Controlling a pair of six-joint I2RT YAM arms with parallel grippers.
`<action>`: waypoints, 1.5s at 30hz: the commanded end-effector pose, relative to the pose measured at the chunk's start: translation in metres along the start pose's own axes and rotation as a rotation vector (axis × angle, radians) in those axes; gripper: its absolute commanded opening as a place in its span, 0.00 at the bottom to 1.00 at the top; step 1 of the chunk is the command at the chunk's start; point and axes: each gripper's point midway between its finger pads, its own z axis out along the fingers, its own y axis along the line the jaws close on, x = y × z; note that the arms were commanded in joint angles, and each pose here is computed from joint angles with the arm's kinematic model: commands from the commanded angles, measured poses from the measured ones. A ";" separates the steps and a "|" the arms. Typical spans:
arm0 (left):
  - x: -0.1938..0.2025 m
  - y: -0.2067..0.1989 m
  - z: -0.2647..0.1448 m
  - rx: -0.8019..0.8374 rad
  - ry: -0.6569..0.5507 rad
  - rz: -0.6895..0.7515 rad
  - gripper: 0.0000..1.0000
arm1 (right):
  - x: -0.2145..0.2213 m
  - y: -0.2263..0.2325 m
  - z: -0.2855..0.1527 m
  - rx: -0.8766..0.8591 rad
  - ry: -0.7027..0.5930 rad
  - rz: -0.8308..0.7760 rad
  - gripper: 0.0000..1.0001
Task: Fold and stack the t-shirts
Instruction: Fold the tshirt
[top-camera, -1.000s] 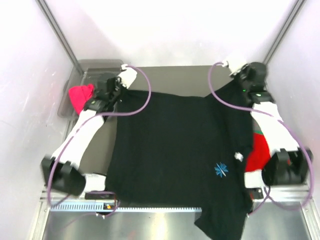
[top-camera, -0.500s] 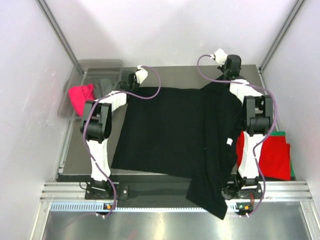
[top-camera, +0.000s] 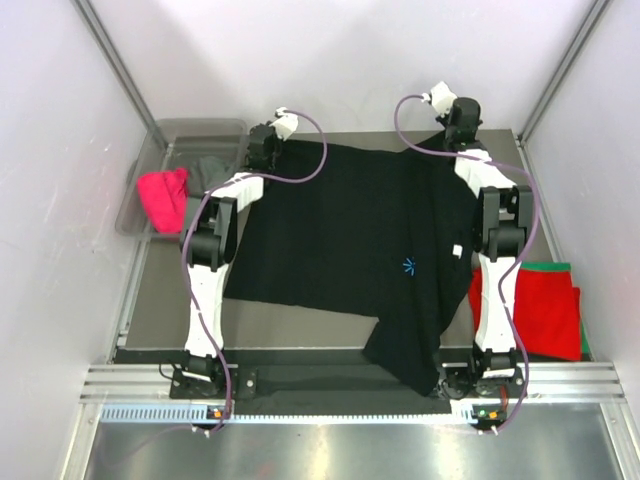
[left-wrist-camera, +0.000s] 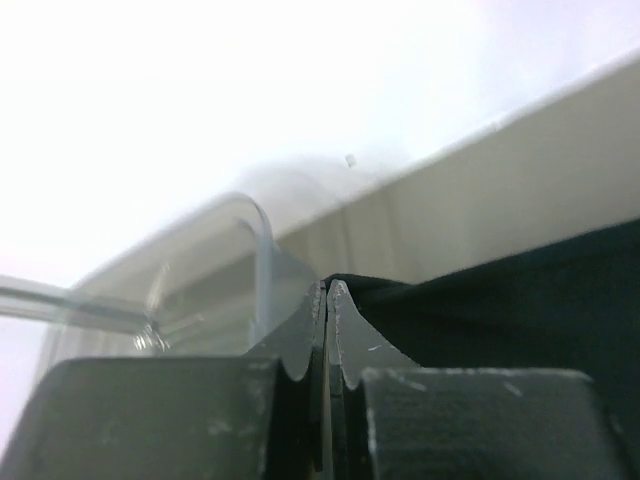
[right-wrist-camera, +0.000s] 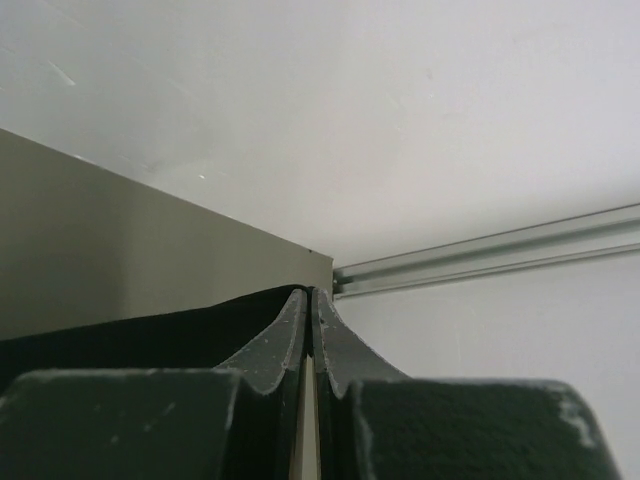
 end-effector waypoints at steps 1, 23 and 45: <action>-0.050 0.040 0.008 -0.154 -0.154 -0.025 0.00 | -0.017 -0.032 0.003 0.108 -0.044 0.016 0.00; -0.064 0.038 0.027 -0.160 -0.187 0.000 0.00 | -0.033 -0.025 -0.054 -0.001 0.007 0.040 0.00; -0.115 0.053 -0.011 -0.204 -0.259 0.029 0.00 | -0.058 -0.035 -0.066 -0.009 0.030 0.203 0.00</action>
